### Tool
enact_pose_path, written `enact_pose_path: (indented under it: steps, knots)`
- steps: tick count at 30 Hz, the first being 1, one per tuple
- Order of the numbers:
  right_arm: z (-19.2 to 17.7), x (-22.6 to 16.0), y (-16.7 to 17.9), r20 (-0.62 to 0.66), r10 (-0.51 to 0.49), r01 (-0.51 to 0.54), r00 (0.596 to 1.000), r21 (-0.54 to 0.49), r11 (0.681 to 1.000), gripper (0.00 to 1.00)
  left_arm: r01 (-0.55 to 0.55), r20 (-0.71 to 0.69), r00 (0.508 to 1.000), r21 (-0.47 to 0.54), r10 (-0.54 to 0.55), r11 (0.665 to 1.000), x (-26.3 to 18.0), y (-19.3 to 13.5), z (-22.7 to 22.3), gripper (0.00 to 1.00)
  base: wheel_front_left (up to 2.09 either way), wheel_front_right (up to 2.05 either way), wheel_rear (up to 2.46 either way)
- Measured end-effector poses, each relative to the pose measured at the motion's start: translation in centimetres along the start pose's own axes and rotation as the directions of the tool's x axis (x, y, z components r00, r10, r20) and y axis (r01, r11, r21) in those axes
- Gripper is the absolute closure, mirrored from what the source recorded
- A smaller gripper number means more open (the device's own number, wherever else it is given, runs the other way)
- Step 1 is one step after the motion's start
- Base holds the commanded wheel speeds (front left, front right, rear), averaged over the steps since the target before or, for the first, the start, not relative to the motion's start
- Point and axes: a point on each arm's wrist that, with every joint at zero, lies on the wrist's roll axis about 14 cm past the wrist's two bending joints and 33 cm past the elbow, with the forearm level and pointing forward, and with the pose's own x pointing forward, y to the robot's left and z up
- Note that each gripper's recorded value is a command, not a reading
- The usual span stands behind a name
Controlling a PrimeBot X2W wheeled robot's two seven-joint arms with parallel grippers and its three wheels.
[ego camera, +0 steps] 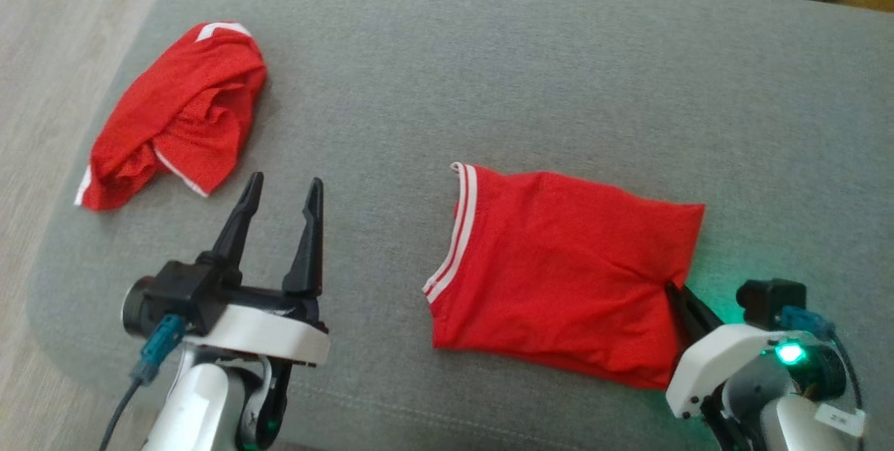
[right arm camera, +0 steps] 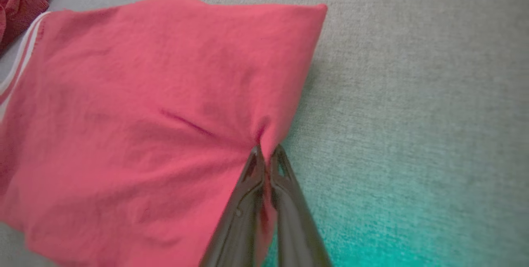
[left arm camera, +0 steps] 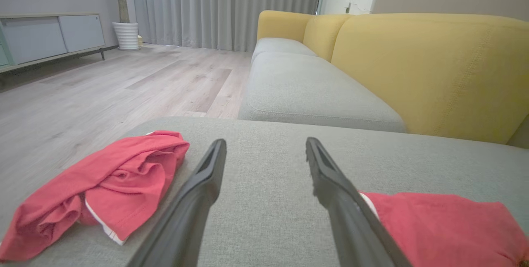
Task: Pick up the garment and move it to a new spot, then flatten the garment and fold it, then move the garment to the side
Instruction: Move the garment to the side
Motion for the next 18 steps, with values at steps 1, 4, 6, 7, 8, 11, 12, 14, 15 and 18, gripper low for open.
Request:
enact_pose_path:
  steps: [1, 4, 6, 7, 8, 11, 12, 14, 15, 18]
  knots:
    - [0.1, -0.1, -0.1, 0.003, -0.002, 0.002, 1.000, -0.009, 1.000, 1.00, 0.009, 0.005, 1.000, -0.005, -0.009, 1.000, 0.2, -0.2, 0.1, 0.00, 0.00, 0.00, 0.00]
    - [0.6, -0.5, -0.3, 0.021, -0.007, 0.008, 1.000, -0.026, 1.000, 1.00, 0.039, 0.008, 0.999, -0.006, -0.039, 0.999, 0.9, -1.1, 0.0, 0.00, 0.00, 0.00, 0.00]
    - [1.4, -0.7, -0.9, 0.048, -0.018, 0.020, 0.999, -0.041, 0.999, 1.00, 0.072, 0.006, 0.997, -0.012, -0.072, 0.997, 1.4, -2.1, -0.2, 0.00, 0.00, 0.00, 0.00]
    - [1.8, -0.9, -1.4, 0.058, -0.030, 0.033, 0.998, -0.052, 0.998, 1.00, 0.087, 0.005, 0.996, -0.020, -0.087, 0.996, 1.6, -2.6, -0.4, 0.00, 0.00, 0.00, 0.00]
    - [2.1, -1.1, -2.1, 0.071, -0.045, 0.049, 0.996, -0.058, 0.997, 1.00, 0.106, 0.005, 0.994, -0.027, -0.106, 0.994, 1.9, -3.2, -0.5, 0.00, 0.00, 0.00, 0.00]
    - [2.9, -2.1, -4.6, 0.094, -0.100, 0.108, 0.991, -0.079, 0.991, 1.00, 0.156, 0.008, 0.988, -0.035, -0.155, 0.987, 2.7, -4.8, -0.6, 0.00, 0.00, 0.00, 0.00]
    - [3.2, -2.5, -5.5, 0.104, -0.121, 0.129, 0.987, -0.083, 0.988, 1.00, 0.174, 0.010, 0.985, -0.039, -0.174, 0.984, 3.0, -5.4, -0.7, 0.00, 0.00, 0.00, 0.00]
    - [3.8, -3.4, -7.5, 0.121, -0.170, 0.180, 0.978, -0.084, 0.980, 1.00, 0.214, 0.009, 0.977, -0.046, -0.214, 0.976, 3.6, -6.7, -1.0, 0.00, 0.00, 0.00, 0.00]
    - [4.2, -3.8, -8.6, 0.132, -0.197, 0.208, 0.972, -0.083, 0.974, 1.00, 0.234, 0.007, 0.972, -0.052, -0.234, 0.971, 3.8, -7.3, -1.2, 0.00, 0.00, 0.00, 0.00]
    - [5.6, -5.5, -12.8, 0.169, -0.299, 0.314, 0.939, -0.070, 0.947, 1.00, 0.290, 0.010, 0.957, -0.060, -0.289, 0.955, 4.9, -9.2, -1.6, 0.00, 0.00, 0.00, 0.00]
